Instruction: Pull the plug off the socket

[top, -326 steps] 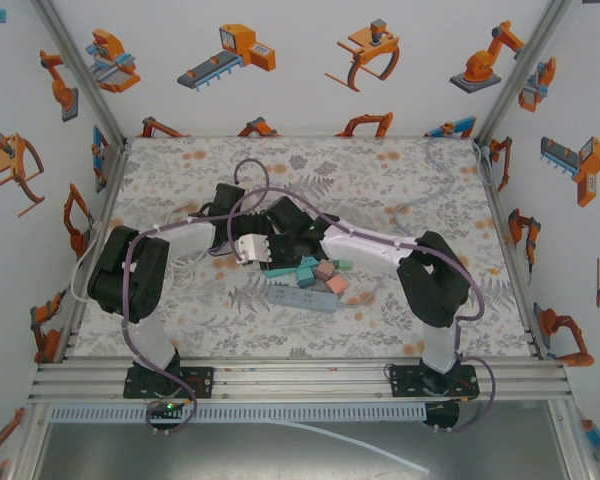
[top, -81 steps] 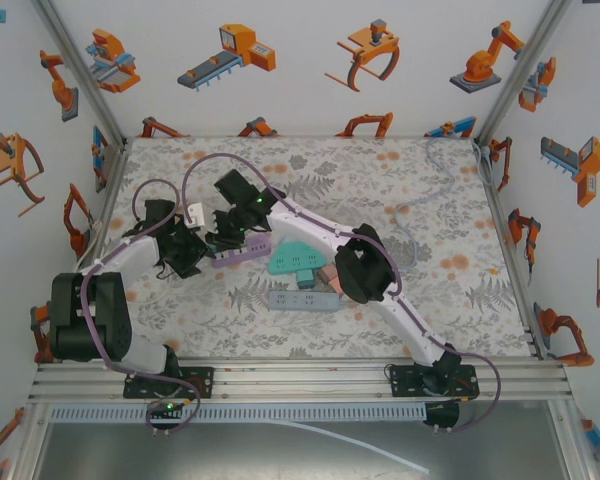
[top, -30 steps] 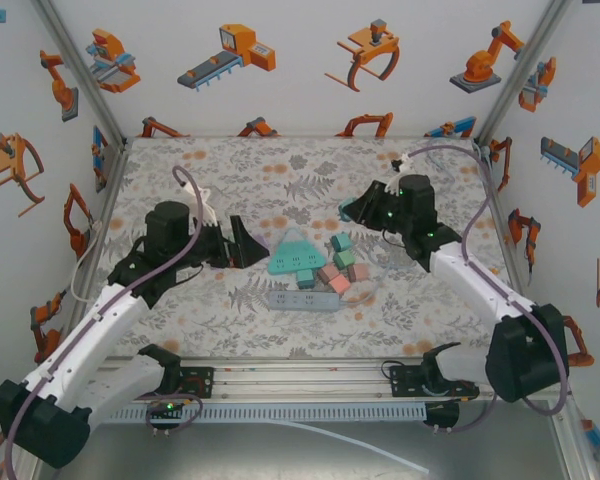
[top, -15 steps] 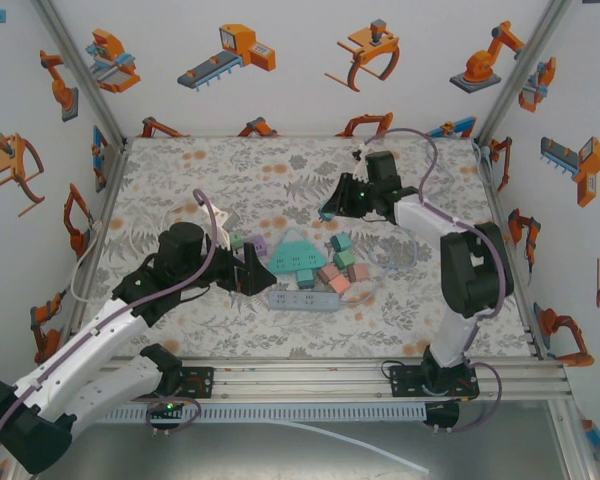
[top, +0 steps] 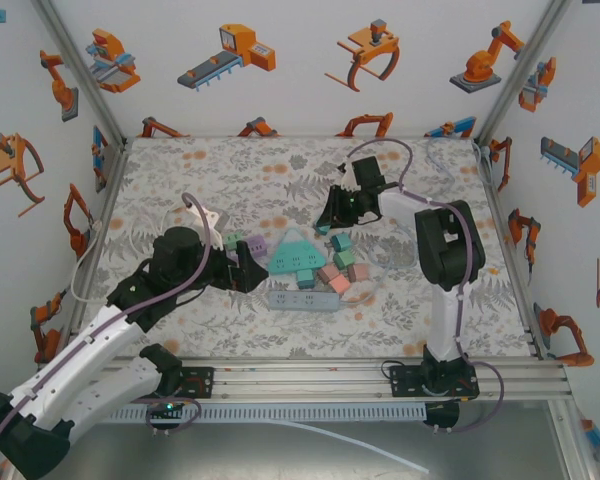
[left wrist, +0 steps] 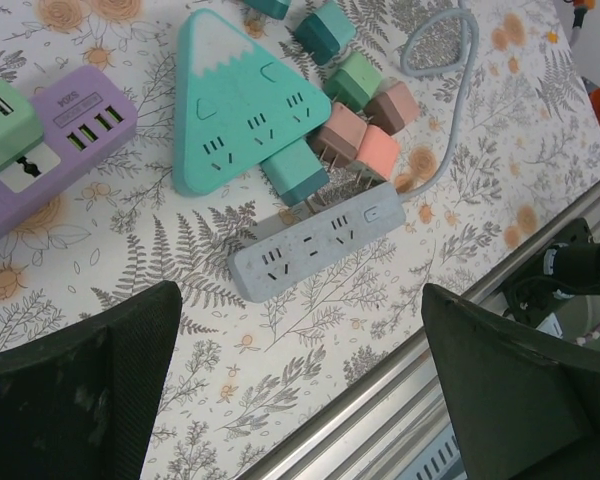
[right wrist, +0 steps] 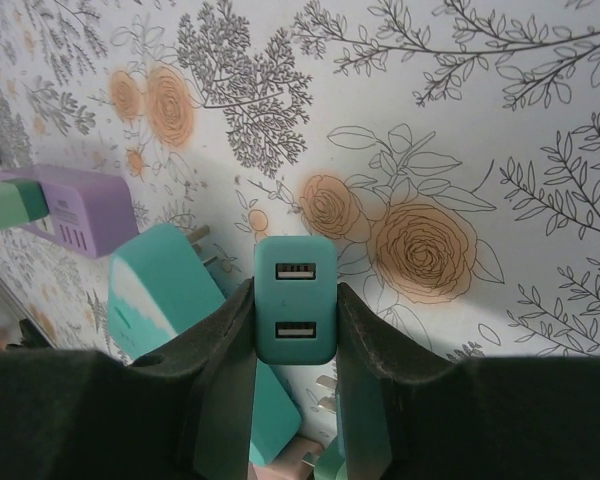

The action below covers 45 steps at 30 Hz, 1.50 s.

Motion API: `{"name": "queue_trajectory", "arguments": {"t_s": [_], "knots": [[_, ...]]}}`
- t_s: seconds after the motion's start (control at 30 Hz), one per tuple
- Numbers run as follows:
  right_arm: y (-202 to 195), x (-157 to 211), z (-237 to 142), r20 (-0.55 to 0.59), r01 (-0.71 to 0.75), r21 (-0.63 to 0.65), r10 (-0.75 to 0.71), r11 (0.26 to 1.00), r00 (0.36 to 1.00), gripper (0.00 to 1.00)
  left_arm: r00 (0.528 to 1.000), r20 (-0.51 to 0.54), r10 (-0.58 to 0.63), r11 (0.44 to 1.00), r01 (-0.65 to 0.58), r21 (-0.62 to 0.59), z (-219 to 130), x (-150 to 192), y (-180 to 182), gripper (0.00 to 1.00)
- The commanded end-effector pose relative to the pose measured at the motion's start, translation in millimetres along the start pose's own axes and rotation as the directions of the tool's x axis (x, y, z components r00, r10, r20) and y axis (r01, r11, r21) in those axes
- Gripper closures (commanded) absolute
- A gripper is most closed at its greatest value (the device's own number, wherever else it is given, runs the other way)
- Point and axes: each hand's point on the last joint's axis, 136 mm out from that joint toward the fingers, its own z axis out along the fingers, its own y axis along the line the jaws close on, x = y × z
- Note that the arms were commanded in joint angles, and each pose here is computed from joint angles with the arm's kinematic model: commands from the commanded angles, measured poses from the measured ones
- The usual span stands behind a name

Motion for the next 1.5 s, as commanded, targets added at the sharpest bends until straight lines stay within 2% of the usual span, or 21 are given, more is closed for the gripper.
{"name": "queue_trajectory", "arguments": {"t_s": [0.0,0.23,0.6,0.7,0.83,1.0,1.1,1.23,1.3,1.37,1.47], "knots": [[-2.4,4.1,3.1,-0.025,-0.003,-0.017,0.003,1.000,1.000,0.75,1.000,-0.004,0.006,0.999,-0.006,-0.040,-1.8,4.8,7.5,0.03],[-13.3,9.5,0.0,-0.019,-0.005,0.043,0.006,0.999,1.000,0.60,1.000,0.001,-0.008,0.995,0.008,-0.101,-3.8,5.8,18.7,0.03],[-7.4,-2.2,-28.1,0.045,0.029,0.115,-0.034,0.993,0.998,0.49,0.998,0.044,-0.039,0.971,0.048,-0.234,-19.0,4.5,42.0,0.03],[1.4,-10.0,-43.6,0.086,0.040,0.123,-0.051,0.992,0.995,0.43,0.996,0.065,-0.055,0.960,0.071,-0.270,-22.7,2.1,48.7,0.03],[23.1,-25.1,-71.5,0.168,0.079,0.116,-0.098,0.990,0.981,0.40,0.993,0.091,-0.076,0.942,0.101,-0.321,-27.6,-3.4,57.2,0.03],[63.4,-45.8,-114.1,0.326,0.187,0.074,-0.201,0.980,0.924,0.38,0.982,0.154,-0.112,0.887,0.168,-0.430,-42.1,-12.6,78.4,0.03],[97.4,-52.3,-138.4,0.423,0.326,0.059,-0.319,0.944,0.848,0.38,0.967,0.204,-0.153,0.843,0.235,-0.485,-52.4,-15.1,94.1,0.03],[145.5,-46.0,-155.3,0.500,0.580,0.144,-0.565,0.802,0.657,0.37,0.947,0.250,-0.200,0.809,0.304,-0.504,-60.1,-15.8,109.1,0.03],[168.8,-37.7,-155.4,0.510,0.697,0.187,-0.675,0.692,0.534,0.37,0.942,0.264,-0.208,0.802,0.319,-0.505,-61.1,-17.3,113.2,0.03],[194.6,-21.9,-150.1,0.510,0.824,0.202,-0.775,0.529,0.373,0.37,0.938,0.278,-0.209,0.793,0.329,-0.513,-62.4,-19.4,117.3,0.03],[224.6,4.7,-137.8,0.505,0.936,0.219,-0.853,0.275,0.132,0.34,0.931,0.301,-0.206,0.777,0.343,-0.529,-63.9,-22.4,124.1,0.03]]}}
